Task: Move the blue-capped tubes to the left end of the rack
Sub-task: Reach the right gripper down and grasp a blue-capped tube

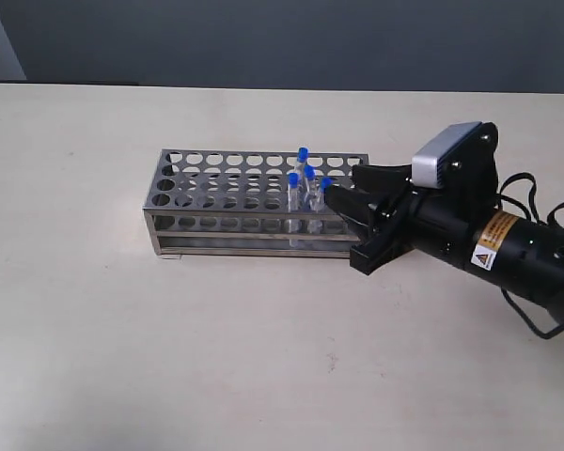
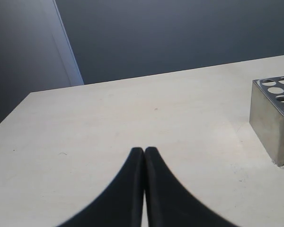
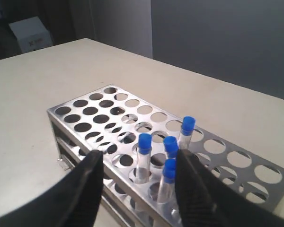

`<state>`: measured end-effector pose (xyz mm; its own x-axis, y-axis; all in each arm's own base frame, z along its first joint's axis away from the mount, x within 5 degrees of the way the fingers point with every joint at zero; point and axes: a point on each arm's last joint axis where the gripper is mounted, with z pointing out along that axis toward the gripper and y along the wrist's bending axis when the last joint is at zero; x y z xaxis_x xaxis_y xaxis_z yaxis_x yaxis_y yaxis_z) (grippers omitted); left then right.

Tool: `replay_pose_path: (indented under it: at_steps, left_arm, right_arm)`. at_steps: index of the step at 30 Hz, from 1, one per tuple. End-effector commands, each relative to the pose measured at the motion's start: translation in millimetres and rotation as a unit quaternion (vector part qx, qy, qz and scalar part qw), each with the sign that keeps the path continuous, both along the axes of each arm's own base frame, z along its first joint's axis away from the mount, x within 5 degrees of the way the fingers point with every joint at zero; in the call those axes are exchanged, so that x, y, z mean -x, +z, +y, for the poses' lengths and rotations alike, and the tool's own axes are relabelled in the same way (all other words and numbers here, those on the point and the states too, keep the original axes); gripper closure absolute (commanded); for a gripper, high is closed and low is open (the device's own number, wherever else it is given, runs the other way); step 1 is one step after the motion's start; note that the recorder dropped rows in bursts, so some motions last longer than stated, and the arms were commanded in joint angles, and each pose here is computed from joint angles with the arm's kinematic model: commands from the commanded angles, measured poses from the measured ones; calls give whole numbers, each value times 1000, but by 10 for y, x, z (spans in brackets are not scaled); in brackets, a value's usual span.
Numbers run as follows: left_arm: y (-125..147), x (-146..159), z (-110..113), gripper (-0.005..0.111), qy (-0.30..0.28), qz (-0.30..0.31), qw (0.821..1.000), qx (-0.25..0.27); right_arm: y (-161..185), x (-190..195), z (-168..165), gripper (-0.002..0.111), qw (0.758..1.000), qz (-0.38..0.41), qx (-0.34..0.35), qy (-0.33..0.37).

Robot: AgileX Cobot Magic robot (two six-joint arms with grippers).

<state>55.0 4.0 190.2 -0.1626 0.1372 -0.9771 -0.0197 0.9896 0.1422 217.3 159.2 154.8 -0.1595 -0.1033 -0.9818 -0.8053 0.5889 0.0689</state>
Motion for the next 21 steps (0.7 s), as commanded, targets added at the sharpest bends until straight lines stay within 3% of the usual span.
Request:
replay_pose_path:
  at_steps: [1,21]
  left_arm:
    - [16,-5,-6,106,-4,-5,1000,2]
    - [16,-5,-6,106,-4,-5,1000,2]
  right_arm:
    - [-99,-91,-26,62,999,-10,-17,-40]
    - [-298,-362,178,62,1000,-13,3,-2]
